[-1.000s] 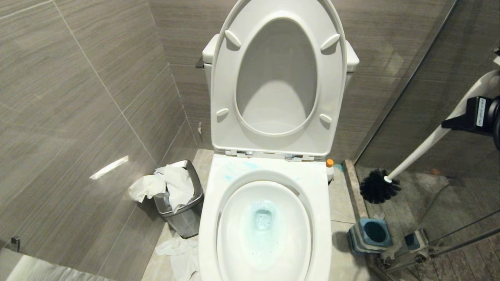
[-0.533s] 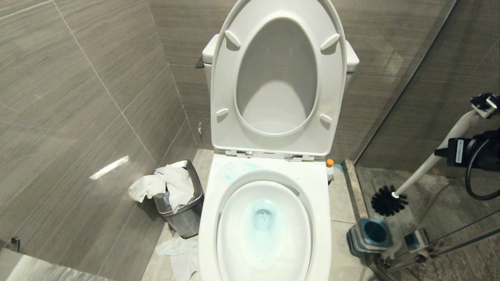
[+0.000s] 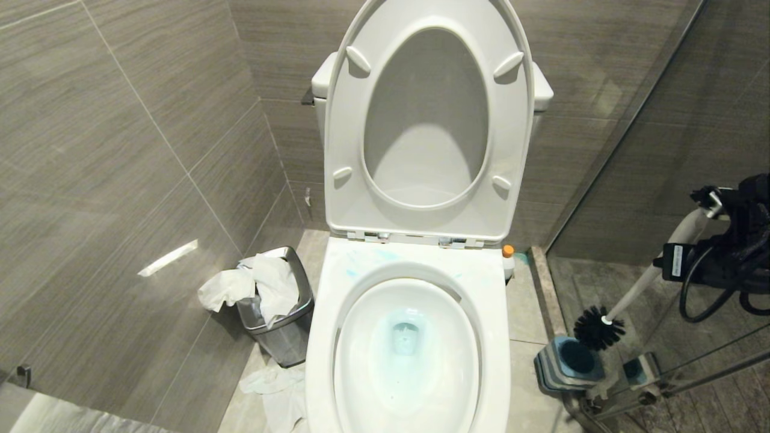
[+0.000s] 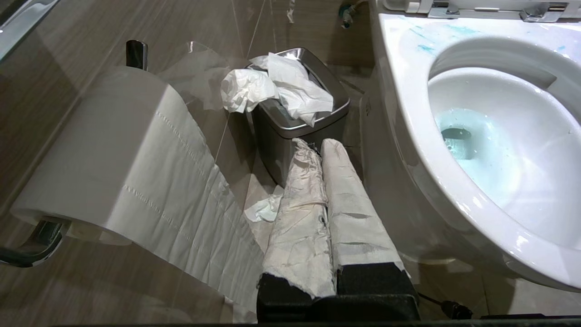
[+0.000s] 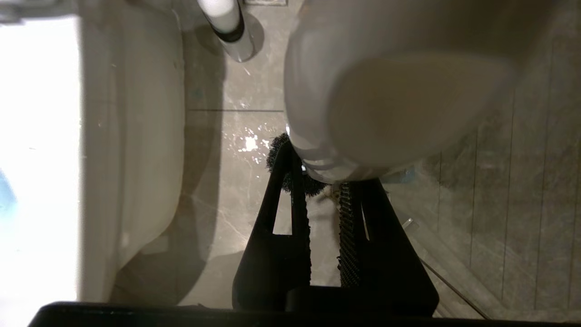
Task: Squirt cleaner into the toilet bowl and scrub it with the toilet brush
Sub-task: Put the toilet brush back
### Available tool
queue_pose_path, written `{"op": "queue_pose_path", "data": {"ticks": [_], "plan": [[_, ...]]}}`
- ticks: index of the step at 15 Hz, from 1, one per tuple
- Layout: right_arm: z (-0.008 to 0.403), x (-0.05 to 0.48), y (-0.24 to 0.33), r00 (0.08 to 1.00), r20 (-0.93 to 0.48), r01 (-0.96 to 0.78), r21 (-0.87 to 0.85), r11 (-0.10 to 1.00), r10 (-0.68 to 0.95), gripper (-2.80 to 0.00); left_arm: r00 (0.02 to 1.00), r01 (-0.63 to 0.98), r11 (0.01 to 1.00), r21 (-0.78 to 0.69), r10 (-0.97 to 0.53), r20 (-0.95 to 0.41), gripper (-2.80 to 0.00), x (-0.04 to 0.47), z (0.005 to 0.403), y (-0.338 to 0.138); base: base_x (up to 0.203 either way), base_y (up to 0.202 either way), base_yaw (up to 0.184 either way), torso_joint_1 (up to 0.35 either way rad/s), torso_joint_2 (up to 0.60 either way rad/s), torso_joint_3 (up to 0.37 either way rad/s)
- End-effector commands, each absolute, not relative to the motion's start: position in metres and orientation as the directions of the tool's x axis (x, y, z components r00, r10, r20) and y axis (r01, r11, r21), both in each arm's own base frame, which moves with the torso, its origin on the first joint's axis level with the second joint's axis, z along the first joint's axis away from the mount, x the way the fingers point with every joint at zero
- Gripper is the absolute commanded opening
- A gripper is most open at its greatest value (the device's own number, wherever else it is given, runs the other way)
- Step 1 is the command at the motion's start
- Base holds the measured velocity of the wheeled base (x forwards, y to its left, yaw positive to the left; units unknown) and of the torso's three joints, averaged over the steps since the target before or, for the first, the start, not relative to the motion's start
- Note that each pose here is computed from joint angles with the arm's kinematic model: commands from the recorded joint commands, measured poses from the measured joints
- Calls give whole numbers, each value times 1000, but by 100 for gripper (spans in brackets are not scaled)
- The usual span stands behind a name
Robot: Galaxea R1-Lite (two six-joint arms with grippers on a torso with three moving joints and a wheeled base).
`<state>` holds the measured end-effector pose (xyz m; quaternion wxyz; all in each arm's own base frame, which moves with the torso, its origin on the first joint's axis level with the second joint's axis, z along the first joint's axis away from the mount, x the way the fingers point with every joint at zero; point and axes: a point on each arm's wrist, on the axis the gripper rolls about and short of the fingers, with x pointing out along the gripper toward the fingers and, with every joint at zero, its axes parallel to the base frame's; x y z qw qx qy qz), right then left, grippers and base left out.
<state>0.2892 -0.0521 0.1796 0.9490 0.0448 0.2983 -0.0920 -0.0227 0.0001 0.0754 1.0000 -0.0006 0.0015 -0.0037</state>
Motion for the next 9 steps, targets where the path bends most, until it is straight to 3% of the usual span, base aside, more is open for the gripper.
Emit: {"op": "queue_pose_path", "data": {"ticks": [1,9], "plan": [[155,297,-54,771,-620,208,28,978,-147,-280,1000,8,1000,-2,-8,-6,-280,-22,75,0,0,0,0,0,0,0],[115,315,-64,733,-659,238,13,971,-171,-280,1000,8,1000,-2,-8,-7,-280,-22,75,0,0,0,0,0,0,0]]}}
